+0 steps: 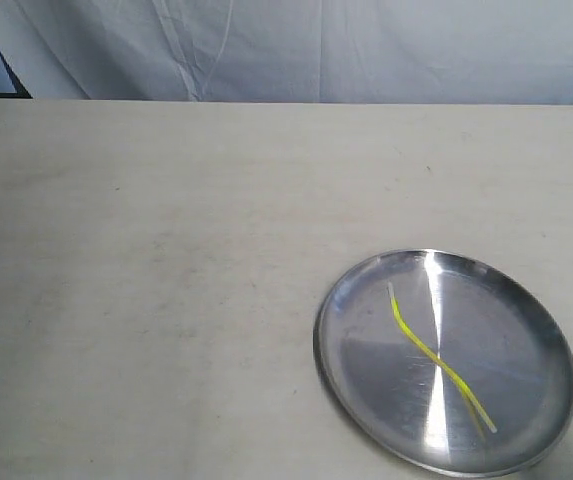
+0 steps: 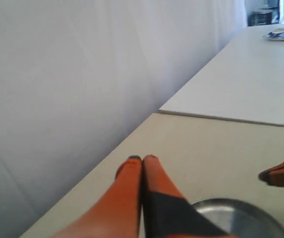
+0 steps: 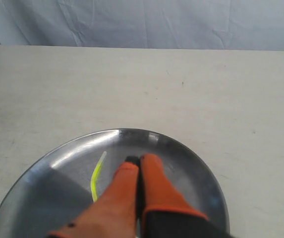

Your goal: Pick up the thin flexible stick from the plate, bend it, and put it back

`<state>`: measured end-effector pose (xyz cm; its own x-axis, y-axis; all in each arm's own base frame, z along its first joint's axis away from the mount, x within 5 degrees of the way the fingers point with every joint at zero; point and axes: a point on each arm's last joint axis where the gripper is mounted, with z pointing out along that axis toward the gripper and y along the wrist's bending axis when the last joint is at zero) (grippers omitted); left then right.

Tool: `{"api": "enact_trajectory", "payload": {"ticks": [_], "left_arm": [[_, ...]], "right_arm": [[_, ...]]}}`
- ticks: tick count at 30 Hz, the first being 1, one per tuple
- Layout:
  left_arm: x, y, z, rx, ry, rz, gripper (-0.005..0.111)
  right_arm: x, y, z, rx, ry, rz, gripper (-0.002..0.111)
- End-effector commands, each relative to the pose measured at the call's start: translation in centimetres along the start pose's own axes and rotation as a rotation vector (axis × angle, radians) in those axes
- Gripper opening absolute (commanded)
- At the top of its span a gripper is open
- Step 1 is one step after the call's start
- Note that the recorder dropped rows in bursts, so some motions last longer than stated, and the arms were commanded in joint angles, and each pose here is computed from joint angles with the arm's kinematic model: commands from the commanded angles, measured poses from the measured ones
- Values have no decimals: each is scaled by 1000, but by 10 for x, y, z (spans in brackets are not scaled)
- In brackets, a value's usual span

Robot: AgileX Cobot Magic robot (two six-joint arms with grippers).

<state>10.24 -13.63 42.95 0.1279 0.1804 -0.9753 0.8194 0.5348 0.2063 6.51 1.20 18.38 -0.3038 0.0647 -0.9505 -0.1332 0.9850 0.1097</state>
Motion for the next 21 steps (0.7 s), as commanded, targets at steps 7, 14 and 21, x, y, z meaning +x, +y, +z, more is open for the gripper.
{"api": "enact_trajectory", "payload": {"ticks": [7, 14, 21], "left_arm": [[115, 38, -50, -575, -112, -464, 0], [167, 9, -103, -758, -174, -435, 0], [210, -19, -113, -770, -117, -390, 0]], "right_arm": [[0, 0, 0, 0, -8, 10, -1], [0, 0, 0, 0, -8, 10, -1], [0, 0, 0, 0, -8, 10, -1]]}}
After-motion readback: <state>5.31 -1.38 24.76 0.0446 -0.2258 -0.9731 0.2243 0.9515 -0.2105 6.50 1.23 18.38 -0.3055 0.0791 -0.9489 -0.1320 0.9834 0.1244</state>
